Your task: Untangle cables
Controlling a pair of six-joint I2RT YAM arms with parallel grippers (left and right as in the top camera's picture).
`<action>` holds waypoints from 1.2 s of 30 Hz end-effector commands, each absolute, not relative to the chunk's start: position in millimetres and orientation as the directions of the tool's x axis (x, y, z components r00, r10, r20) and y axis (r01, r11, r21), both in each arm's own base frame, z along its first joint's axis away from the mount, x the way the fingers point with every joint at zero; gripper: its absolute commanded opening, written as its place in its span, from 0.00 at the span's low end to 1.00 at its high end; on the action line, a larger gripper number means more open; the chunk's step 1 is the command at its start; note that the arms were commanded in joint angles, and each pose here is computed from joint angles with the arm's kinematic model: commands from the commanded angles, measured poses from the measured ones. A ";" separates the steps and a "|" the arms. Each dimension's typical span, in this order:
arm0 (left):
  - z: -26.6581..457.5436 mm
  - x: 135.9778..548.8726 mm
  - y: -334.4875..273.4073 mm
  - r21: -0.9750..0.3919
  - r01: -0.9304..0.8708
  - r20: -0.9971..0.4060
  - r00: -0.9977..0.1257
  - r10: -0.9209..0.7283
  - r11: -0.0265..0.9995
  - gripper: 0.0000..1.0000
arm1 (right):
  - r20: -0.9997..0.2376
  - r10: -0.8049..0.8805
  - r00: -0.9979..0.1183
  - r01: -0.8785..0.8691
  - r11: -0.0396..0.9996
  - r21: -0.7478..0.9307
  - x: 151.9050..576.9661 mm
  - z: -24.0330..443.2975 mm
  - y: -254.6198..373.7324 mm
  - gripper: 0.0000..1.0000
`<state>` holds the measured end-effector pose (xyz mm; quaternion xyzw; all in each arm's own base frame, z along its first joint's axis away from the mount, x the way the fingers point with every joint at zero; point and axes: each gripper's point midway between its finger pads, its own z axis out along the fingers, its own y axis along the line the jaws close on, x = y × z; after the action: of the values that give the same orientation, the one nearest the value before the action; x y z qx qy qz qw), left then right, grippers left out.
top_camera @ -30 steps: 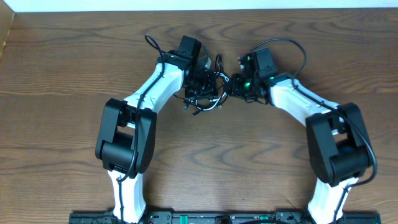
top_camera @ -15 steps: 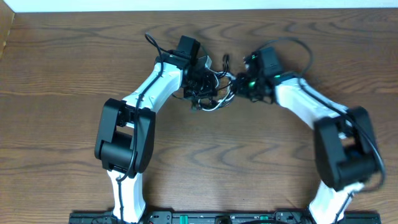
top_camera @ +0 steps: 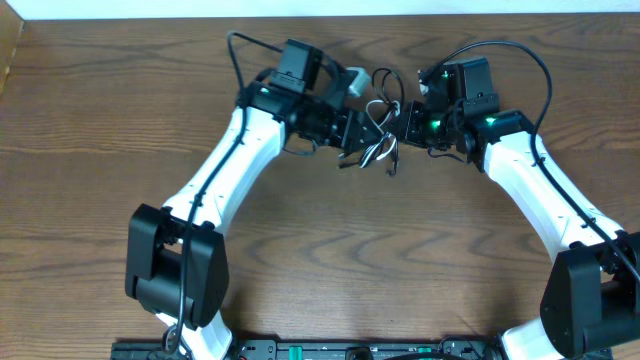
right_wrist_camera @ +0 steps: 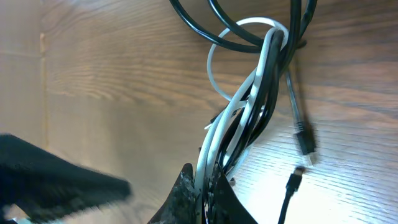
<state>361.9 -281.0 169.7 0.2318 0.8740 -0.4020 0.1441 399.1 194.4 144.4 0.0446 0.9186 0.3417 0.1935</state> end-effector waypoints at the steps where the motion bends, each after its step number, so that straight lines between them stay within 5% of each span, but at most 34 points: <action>1: 158.5 354.1 -293.3 -0.634 0.555 -0.436 -0.832 0.344 0.539 0.53 | -0.307 0.183 -0.934 -0.096 0.700 0.708 394.9 155.7 202.4 0.01; 17: 142.5 372.4 -288.9 -0.579 0.521 -0.432 -0.849 0.306 0.628 0.56 | -0.383 0.095 -0.919 -0.338 0.314 0.888 382.9 222.3 166.5 0.01; 36: 155.9 367.0 -329.7 -0.614 0.625 -0.539 -0.778 0.323 0.482 0.61 | -0.378 0.091 -0.921 -0.336 0.303 0.892 381.5 223.8 167.8 0.01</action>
<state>376.1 -323.2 167.9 0.2751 0.8477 -0.4059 0.2025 385.1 164.2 215.9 -0.0576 0.7990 0.5706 0.1809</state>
